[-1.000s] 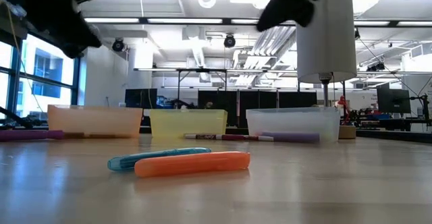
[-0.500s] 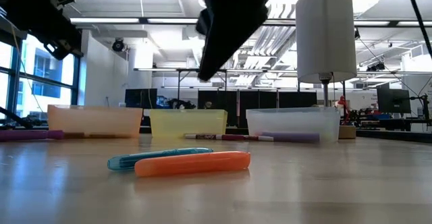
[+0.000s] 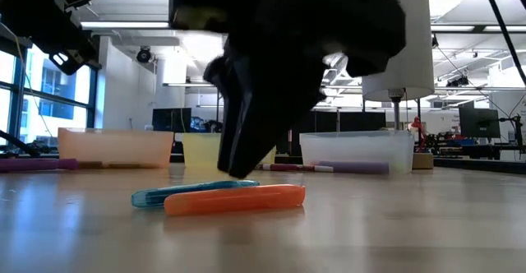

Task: Pick & Place Markers
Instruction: Put the blue pen into the yellow bin

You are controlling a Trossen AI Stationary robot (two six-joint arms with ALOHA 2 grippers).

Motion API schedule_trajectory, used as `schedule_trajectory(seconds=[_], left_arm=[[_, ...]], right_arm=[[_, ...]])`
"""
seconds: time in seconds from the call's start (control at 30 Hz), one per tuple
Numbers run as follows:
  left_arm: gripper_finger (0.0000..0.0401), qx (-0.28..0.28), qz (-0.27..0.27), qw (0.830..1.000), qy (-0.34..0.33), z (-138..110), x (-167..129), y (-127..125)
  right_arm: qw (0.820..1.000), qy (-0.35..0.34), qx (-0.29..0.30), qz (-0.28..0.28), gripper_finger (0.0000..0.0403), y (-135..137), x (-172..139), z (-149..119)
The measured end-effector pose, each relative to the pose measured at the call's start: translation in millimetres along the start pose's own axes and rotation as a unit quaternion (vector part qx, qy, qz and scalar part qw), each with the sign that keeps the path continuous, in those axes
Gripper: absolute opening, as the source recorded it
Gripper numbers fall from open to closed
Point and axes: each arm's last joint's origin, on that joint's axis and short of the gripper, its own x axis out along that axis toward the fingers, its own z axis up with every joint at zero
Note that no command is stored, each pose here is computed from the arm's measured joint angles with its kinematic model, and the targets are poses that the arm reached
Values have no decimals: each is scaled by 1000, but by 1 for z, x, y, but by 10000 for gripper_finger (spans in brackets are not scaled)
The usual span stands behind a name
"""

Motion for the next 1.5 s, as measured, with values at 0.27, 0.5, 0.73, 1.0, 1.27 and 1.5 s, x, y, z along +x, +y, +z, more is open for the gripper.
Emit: schedule_trajectory(seconds=[0.27,0.5,0.73,1.0,1.27,1.5], left_arm=[[0,1,2,1000,3,0,0,0],[0,-3,9,1000,2,-1,0,1],[1,-59,14,998,-4,0,0,1],[17,-59,39,997,-20,1,0,3],[20,-59,48,997,-27,1,0,3],[20,-55,71,995,-42,2,0,5]], right_arm=[[1000,27,6,3,76,-8,19,-7],[996,45,73,15,23,-31,13,-13],[982,44,184,4,23,-63,-23,-18],[982,27,187,-1,23,-92,-61,-24],[981,11,193,-18,23,-137,-91,-39],[968,-30,241,-66,23,-195,-110,-60]])
